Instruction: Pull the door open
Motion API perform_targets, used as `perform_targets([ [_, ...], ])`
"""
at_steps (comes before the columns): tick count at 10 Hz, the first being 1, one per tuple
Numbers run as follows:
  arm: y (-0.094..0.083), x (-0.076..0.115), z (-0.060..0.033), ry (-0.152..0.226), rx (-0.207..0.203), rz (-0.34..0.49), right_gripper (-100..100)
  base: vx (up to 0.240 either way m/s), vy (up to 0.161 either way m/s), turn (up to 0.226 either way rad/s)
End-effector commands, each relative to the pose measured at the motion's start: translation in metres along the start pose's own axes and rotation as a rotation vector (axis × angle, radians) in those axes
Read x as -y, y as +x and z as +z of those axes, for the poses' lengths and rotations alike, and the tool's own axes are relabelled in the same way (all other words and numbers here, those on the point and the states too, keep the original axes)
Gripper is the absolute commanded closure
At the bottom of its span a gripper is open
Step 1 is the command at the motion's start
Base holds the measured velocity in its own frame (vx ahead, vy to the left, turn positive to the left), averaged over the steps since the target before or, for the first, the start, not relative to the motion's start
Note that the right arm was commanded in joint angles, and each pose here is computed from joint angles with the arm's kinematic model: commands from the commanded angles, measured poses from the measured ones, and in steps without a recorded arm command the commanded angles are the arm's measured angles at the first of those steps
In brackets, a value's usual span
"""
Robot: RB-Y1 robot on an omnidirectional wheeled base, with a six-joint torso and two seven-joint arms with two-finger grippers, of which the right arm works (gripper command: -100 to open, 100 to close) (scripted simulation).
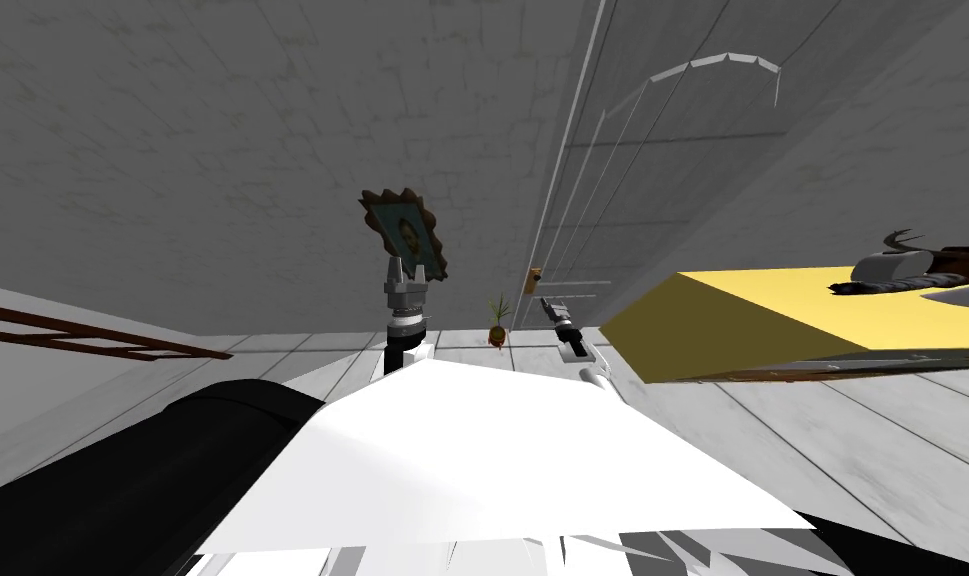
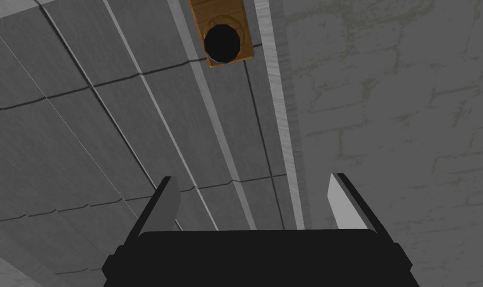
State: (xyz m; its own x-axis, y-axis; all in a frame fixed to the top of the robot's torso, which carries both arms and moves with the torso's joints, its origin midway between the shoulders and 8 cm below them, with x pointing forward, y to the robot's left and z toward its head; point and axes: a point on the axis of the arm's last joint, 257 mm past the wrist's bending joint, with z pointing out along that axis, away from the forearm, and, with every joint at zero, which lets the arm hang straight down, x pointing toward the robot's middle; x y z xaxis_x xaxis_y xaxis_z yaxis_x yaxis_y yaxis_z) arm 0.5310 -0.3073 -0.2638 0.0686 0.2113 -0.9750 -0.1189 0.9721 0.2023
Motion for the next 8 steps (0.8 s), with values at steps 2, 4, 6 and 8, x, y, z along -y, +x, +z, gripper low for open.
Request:
perform_targets([
  [2,0.009,0.009,0.0034,0.011,-0.027,-0.063,-100,0.089,-0.025,0.056],
  [4,0.017,0.018,0.0061,0.02,-0.053,-0.123,-100,0.101,-0.034,0.075],
  [6,0.024,0.027,0.0084,0.028,-0.077,-0.178,-100,0.134,-0.046,0.099],
  [8,0.025,0.028,0.0091,0.029,-0.08,-0.183,-100,0.094,-0.029,0.034],
])
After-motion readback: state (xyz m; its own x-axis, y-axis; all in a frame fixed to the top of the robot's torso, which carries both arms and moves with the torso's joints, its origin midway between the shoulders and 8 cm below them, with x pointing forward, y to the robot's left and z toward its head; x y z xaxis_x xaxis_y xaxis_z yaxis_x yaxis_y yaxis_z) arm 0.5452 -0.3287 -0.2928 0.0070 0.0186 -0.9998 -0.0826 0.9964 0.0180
